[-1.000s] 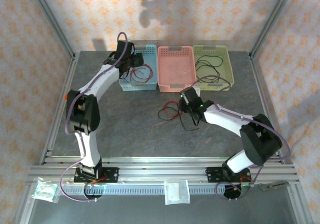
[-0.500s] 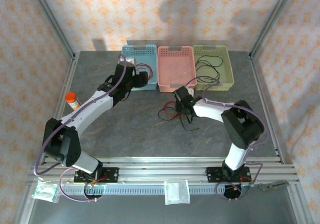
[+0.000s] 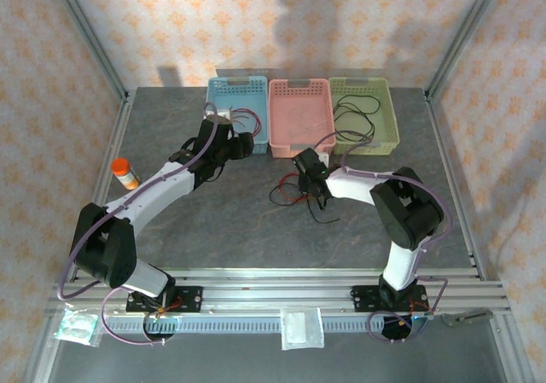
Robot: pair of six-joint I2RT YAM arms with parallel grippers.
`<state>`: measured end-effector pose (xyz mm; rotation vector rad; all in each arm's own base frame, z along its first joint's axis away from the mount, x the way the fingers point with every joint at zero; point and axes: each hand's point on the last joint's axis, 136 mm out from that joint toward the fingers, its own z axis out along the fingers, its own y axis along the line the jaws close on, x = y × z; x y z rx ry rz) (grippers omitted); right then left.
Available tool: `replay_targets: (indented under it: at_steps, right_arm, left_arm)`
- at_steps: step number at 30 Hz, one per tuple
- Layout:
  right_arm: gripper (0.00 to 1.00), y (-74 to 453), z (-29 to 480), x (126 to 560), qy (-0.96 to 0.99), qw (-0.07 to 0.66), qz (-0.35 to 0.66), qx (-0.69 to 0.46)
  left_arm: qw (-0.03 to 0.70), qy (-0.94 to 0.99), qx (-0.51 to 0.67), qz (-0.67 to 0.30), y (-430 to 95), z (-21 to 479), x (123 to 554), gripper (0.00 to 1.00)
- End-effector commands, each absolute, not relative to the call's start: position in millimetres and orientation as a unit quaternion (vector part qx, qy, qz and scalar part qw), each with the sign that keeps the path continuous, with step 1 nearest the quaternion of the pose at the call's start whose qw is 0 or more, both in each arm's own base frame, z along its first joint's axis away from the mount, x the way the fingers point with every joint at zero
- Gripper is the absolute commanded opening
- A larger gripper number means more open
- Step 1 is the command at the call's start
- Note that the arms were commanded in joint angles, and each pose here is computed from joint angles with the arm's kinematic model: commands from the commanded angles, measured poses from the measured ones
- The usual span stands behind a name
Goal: Untangle the cables
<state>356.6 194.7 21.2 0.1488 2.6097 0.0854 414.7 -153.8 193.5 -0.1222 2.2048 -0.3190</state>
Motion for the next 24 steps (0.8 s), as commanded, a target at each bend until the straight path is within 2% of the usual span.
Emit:
replay_targets:
  at_steps: [1, 8, 12, 24]
  right_arm:
    - [0.26, 192, 6, 355, 0.968, 0.242, 0.021, 0.063]
    - [0.07, 191, 20, 355, 0.963, 0.259, 0.031, 0.069]
    - [0.01, 189, 50, 359, 0.948, 0.305, 0.052, 0.073]
    - [0.00, 173, 135, 351, 0.891, 0.444, 0.092, 0.026]
  left_arm:
    - [0.455, 0.876, -0.049, -0.151, -163, 208, 410, 0.76]
    - [0.429, 0.885, -0.023, -0.177, -195, 188, 394, 0.74]
    - [0.411, 0.886, -0.018, -0.214, -211, 174, 388, 0.73]
    - [0.370, 0.868, 0.038, -0.330, -257, 168, 381, 0.73]
